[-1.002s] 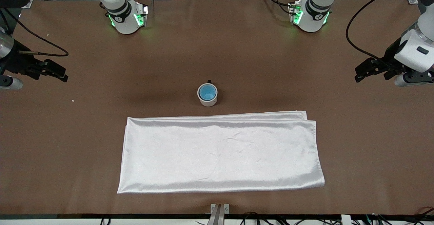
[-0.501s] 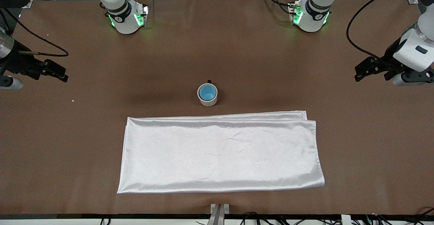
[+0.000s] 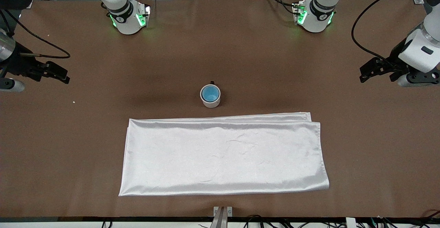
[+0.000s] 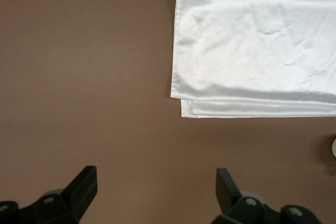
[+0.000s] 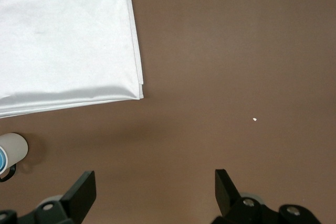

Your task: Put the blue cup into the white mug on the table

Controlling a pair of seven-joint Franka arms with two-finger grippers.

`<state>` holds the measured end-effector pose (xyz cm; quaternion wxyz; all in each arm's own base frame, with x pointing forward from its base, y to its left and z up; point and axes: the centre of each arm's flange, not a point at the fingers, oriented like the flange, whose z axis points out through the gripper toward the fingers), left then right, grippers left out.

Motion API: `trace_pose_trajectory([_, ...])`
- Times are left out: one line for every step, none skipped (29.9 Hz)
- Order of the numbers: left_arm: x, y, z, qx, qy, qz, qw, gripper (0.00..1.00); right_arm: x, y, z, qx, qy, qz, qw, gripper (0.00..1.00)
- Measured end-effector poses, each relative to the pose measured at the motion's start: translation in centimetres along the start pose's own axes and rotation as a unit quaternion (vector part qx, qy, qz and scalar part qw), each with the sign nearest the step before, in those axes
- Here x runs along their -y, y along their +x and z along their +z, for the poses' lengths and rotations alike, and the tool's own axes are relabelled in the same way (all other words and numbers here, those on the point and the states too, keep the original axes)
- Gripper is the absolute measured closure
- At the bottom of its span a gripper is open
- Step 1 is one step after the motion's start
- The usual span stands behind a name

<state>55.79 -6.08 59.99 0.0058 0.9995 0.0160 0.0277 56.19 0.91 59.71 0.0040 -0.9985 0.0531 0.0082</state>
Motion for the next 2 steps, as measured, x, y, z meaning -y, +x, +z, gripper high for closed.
trace_pose_trajectory([0.0,0.0,0.0,0.0,0.0,0.0,1.0,0.0,0.0,0.0,0.0,0.0,0.0,0.0,1.0,0.0])
trace_pose_trajectory([0.0,0.0,0.0,0.0,0.0,0.0,1.0,0.0,0.0,0.0,0.0,0.0,0.0,0.0,1.0,0.0])
